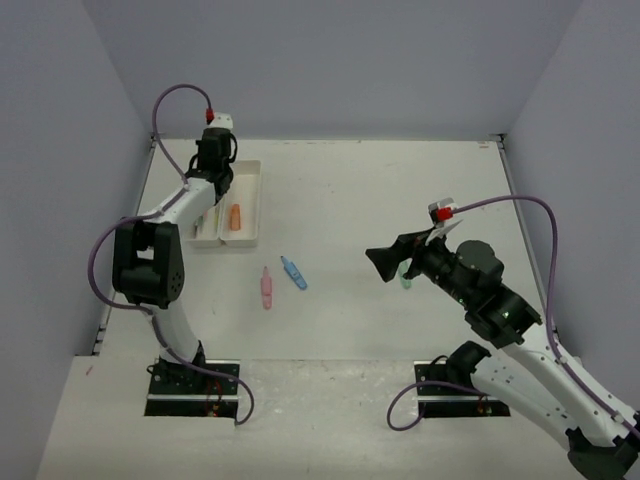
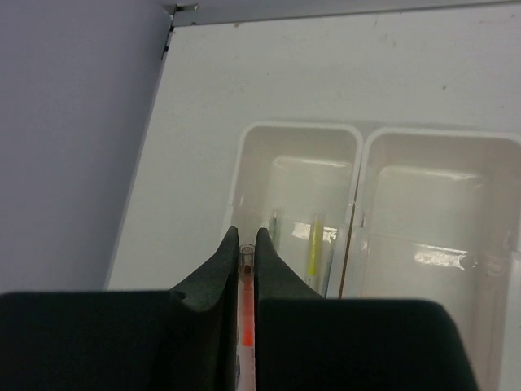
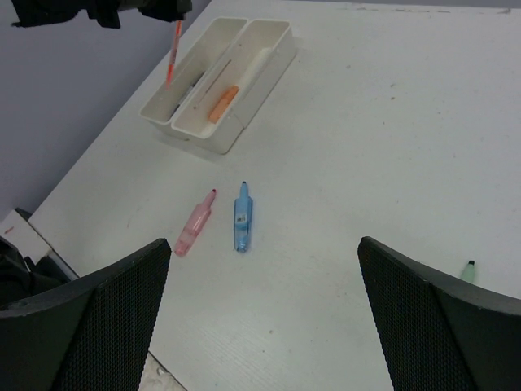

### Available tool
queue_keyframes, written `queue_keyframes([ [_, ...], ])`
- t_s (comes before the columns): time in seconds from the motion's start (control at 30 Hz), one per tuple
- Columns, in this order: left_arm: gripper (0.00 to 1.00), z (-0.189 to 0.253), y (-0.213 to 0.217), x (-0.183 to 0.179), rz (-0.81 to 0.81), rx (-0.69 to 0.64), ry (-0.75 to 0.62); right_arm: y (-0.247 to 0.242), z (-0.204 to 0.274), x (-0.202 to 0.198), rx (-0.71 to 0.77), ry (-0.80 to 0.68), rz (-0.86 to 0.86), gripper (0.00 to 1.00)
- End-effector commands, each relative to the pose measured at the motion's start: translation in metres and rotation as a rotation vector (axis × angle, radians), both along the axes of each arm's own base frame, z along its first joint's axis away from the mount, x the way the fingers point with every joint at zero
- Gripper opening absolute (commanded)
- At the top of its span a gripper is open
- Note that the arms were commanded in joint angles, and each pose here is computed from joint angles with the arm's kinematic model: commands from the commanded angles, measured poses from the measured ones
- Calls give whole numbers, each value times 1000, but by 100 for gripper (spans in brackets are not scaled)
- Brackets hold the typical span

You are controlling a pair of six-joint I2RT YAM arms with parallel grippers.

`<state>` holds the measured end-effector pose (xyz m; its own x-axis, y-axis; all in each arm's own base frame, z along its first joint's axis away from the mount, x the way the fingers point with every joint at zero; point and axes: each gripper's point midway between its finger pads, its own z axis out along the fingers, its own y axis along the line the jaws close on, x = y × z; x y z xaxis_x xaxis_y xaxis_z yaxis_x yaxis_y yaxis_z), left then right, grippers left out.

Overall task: Sort the stationery into containers
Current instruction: Place the pen in the storage box, then pick up the stationery from the center of the board.

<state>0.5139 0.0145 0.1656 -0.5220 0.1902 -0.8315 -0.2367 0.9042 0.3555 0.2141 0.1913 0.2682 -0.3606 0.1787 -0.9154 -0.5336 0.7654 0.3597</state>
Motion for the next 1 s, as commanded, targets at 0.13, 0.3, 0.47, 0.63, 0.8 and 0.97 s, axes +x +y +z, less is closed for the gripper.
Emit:
queue_keyframes([
  [0.13,33,-19,24,3,45,-13,-6,2,2,4,-11,-19,8,99],
  [0.3,96,12,16,9,66,-125,-61,9,-12,10,-65,25,24,99],
  [0.47,100,112,-19,-12,41,-391,-137,54,-65,12,-234,266,168,80],
  [0.63,100,142,-54,-68,-1,-680,-131,107,-115,14,-425,381,172,84],
  [0.8,100,161,-84,-164,-213,-873,-265,155,-167,41,-614,463,156,85],
  [0.97,100,144,-88,-212,-300,-846,-238,177,-211,54,-711,523,178,66],
])
